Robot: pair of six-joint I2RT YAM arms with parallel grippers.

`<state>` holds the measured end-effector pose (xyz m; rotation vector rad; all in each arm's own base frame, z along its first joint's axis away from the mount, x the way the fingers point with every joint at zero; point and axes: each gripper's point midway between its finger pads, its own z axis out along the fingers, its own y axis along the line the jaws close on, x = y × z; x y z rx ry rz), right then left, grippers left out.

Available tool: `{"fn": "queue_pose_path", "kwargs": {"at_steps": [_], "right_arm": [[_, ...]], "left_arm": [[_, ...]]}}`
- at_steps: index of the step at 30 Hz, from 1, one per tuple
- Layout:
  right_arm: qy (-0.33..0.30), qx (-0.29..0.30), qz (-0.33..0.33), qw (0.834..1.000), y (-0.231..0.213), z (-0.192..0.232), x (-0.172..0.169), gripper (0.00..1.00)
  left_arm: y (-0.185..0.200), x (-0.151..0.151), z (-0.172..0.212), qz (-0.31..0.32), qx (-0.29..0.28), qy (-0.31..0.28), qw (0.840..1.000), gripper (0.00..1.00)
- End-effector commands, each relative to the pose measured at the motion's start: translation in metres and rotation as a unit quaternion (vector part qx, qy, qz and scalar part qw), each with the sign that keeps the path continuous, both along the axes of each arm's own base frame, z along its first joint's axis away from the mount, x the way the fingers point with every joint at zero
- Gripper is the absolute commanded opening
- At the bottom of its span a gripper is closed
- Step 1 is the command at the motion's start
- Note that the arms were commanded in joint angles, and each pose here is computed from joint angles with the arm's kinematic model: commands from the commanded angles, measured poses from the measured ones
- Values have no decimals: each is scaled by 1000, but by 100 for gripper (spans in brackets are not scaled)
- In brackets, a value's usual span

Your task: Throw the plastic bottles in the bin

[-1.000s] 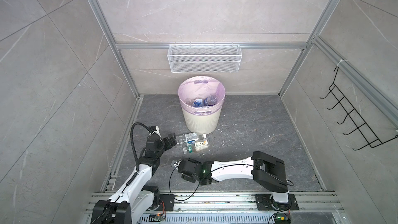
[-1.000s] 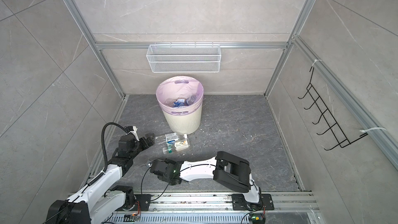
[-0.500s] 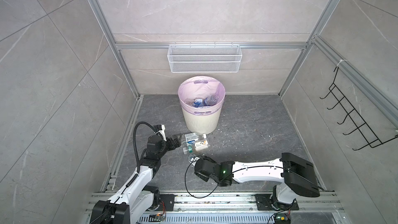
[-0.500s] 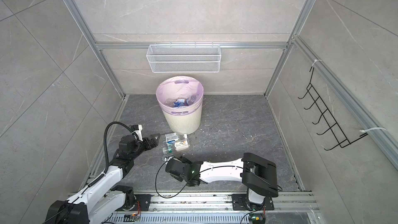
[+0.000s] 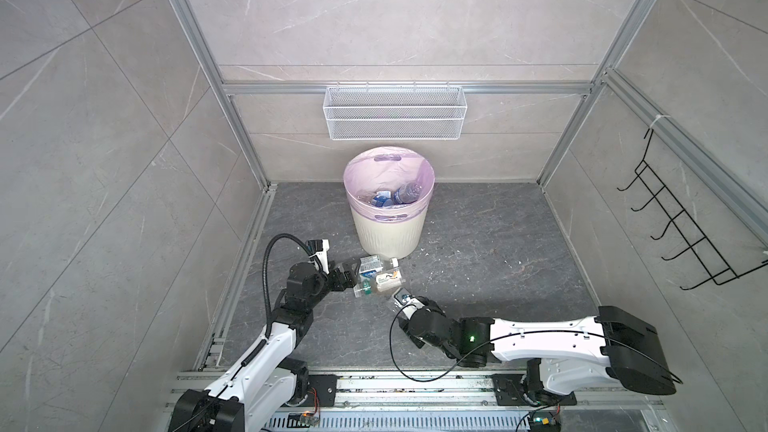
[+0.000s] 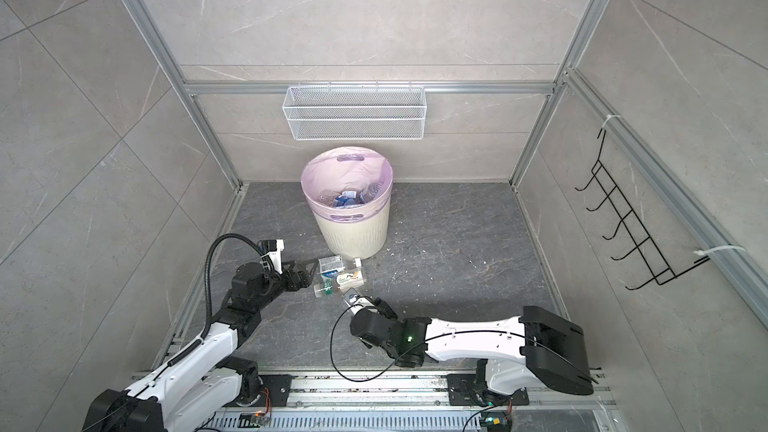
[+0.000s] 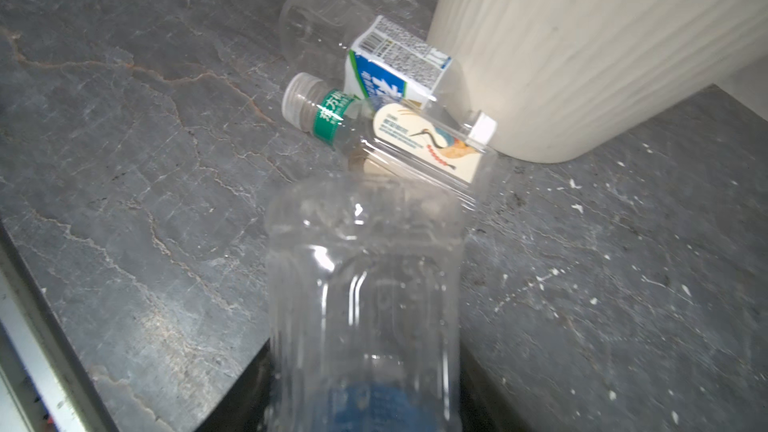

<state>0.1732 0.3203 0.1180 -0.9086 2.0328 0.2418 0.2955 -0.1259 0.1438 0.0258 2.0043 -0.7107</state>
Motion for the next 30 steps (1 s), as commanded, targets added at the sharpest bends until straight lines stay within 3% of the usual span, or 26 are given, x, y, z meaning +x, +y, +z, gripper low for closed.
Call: {"fn": "queue_pose_path", "kwargs": {"at_steps": [1, 17, 30], "right_arm": [[-22, 44, -58, 997, -18, 18, 11, 43], [-62, 103, -136, 983, -65, 58, 20, 41], [-93, 154, -184, 966, -81, 115, 28, 34]], "left_arm": [[-9, 0, 19, -29, -1, -47, 998, 100], [-38, -6, 23, -89, 11, -58, 994, 100], [-46, -8, 23, -102, 16, -59, 993, 100]]}}
